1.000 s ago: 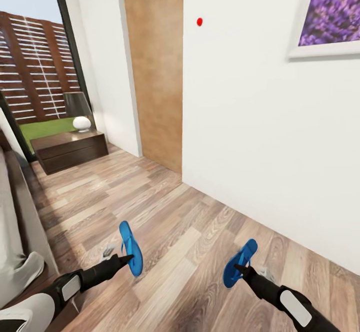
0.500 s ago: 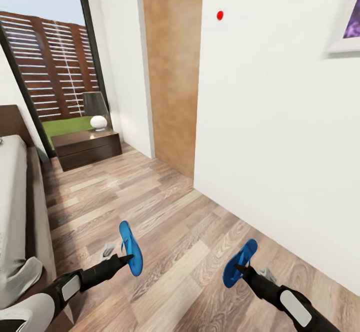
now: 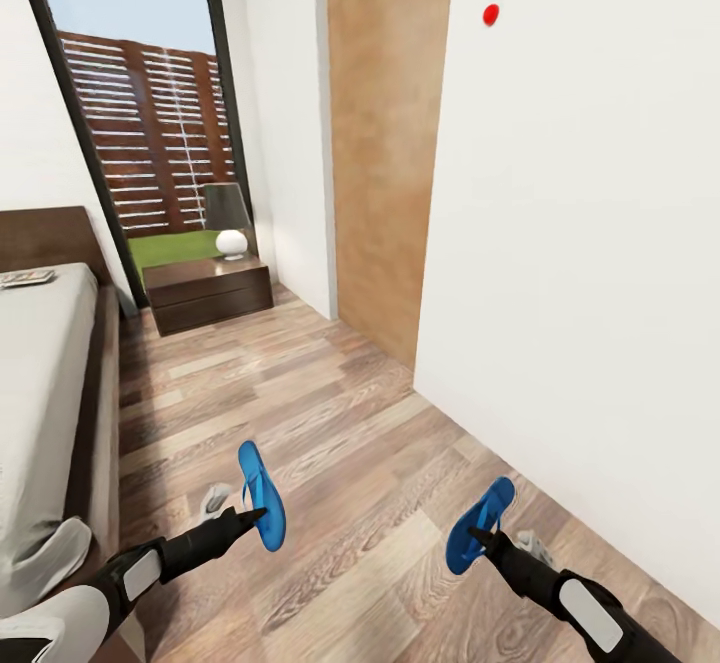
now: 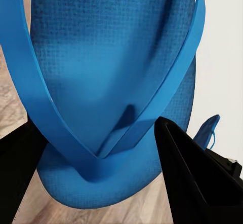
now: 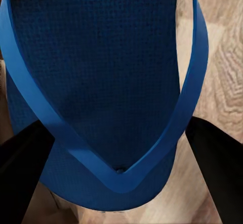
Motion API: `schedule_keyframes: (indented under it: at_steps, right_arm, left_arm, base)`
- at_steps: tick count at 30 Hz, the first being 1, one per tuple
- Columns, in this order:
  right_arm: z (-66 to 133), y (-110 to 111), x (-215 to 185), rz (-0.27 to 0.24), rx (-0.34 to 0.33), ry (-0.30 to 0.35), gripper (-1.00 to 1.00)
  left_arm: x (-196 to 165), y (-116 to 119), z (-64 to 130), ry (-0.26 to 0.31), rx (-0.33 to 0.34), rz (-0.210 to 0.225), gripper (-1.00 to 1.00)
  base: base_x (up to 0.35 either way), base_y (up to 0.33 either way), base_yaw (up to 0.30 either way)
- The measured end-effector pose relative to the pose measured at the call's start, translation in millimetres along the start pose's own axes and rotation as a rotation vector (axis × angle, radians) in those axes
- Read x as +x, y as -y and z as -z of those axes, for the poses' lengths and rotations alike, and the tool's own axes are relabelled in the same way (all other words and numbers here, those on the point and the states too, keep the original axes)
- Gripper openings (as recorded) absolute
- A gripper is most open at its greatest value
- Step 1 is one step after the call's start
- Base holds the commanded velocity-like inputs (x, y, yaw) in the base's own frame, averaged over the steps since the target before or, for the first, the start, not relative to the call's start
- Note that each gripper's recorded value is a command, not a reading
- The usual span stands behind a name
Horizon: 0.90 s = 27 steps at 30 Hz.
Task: In the bedroom, move the book from the bed onto either nightstand, and place the two sandals side by side next to the bed.
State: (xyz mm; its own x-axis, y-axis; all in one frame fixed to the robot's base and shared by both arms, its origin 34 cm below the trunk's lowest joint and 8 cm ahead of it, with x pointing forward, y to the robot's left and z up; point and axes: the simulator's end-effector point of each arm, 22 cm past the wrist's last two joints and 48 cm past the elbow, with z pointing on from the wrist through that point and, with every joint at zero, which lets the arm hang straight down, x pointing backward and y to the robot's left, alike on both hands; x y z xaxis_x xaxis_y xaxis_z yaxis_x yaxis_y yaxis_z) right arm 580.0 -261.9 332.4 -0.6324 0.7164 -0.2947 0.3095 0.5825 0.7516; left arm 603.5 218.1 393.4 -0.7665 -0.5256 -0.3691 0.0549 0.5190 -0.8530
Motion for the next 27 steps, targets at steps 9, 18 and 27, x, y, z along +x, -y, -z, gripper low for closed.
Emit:
schedule_keyframes:
  at_steps: [9, 18, 27]
  right_arm:
    - [0.1, 0.6, 0.5, 0.0, 0.001, 0.0, -1.0]
    - [0.1, 0.4, 0.4, 0.0, 0.001, 0.0, -1.0]
    - [0.1, 0.6, 0.4, 0.0, 0.001, 0.0, -1.0]
  left_arm:
    - [0.0, 0.0, 0.0, 0.0, 0.0, 0.0, -1.0]
    - [0.0, 0.0, 0.0, 0.0, 0.0, 0.0, -1.0]
    - [0.0, 0.0, 0.0, 0.0, 0.0, 0.0, -1.0]
  base:
    - [0.234, -0.153, 0.232]
    - [0.233, -0.152, 0.232]
    - [0.228, -0.153, 0.232]
